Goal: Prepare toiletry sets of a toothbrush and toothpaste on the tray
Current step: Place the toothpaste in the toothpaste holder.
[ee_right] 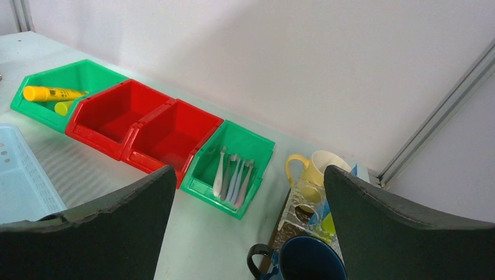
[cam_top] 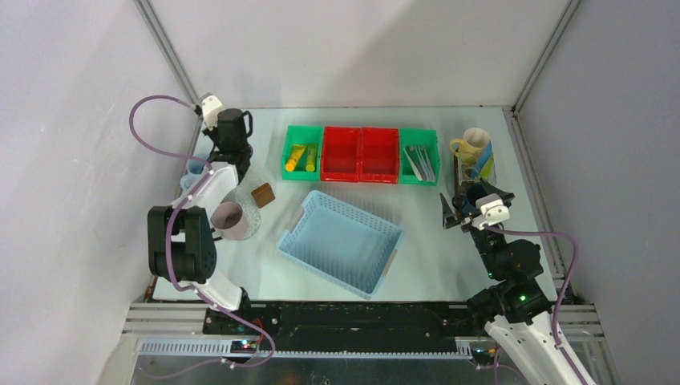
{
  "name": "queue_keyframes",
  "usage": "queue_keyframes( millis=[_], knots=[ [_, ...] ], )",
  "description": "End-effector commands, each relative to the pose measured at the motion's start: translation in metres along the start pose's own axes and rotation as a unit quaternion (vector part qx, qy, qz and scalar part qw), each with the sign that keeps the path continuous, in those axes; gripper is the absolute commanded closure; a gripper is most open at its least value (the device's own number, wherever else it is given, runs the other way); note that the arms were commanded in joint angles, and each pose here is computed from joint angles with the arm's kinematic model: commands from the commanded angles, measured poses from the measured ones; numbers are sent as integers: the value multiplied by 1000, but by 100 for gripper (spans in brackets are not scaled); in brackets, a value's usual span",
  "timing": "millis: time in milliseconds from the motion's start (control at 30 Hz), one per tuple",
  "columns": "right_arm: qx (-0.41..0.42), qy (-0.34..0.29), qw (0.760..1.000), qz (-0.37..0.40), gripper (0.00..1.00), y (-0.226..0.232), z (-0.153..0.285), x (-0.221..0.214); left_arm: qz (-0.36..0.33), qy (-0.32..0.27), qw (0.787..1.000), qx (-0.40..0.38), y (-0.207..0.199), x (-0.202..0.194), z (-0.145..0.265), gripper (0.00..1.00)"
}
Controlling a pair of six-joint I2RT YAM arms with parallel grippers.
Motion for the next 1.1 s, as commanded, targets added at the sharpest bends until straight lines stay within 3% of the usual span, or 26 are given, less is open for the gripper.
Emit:
queue_keyframes(
  millis=[0,733,1067],
  knots=[
    [-6,-25,1000,2,1,-3,0,9,30,-30,999,-1,1,25,8,100],
    [-2,-25,1000,3,1,-1,-1,7,22,-14,1000,6,2,-20,-16,98],
    [-4,-28,1000,3,1,-2,0,8,20,-11,1000,9,1,-20,-17,82]
  ],
)
Point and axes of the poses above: each gripper's point midway between its finger pads, its own z axis back along the fingers, its own y axis along the line the jaws close on, x = y × z, the point moved 5 cm from there along z, back along the fingers, and after that the axes turned 6 degrees about z, right-handed, at the moved point
